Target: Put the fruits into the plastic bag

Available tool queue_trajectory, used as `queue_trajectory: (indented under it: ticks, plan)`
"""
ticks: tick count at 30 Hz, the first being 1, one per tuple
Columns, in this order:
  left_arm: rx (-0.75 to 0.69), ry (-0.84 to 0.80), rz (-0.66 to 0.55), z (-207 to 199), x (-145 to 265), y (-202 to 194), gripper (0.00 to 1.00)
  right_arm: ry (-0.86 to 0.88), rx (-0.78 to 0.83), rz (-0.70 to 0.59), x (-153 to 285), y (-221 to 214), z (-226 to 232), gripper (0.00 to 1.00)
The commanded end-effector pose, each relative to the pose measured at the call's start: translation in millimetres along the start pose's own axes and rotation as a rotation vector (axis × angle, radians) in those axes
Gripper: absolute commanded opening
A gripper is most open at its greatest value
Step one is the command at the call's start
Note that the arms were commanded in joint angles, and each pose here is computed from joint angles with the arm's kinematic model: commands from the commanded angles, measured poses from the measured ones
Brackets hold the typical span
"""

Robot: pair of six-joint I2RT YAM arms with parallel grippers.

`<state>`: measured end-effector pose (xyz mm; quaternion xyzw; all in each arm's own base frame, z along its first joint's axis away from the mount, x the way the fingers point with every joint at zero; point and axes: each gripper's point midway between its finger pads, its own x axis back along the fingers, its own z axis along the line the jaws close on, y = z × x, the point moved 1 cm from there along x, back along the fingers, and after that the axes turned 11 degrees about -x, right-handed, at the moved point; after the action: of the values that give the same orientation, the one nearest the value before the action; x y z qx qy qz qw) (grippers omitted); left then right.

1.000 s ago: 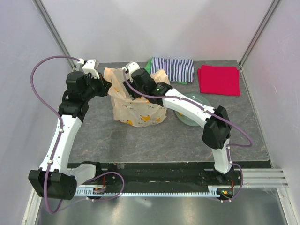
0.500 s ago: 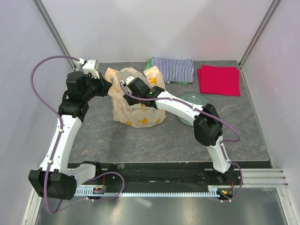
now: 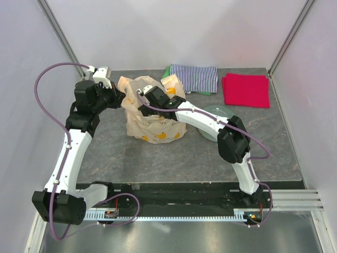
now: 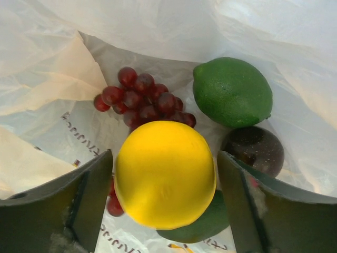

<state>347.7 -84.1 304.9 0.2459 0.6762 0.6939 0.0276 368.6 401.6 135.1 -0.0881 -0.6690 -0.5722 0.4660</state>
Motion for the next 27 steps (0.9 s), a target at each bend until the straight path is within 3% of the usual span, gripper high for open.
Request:
queue_trajectory:
  ticks: [1, 9, 15, 21, 27]
  plan:
    - [-0.044, -0.005, -0.043, 0, 4, 11, 0.01, 0.004, -0.019, -0.004, 8, 3, -2, 0.90]
    - [-0.046, -0.003, -0.046, 0, 5, 12, 0.02, 0.046, -0.046, -0.094, 25, 26, 2, 0.91]
    - [-0.046, -0.002, -0.045, 1, 5, 12, 0.01, 0.049, -0.118, -0.298, 74, 71, -1, 0.91]
    - [-0.045, -0.003, -0.049, 0, 5, 13, 0.02, 0.176, -0.206, -0.586, 145, 122, 8, 0.91]
    - [-0.046, -0.003, -0.045, 0, 5, 12, 0.01, 0.566, -0.131, -0.755, 208, 135, 58, 0.91]
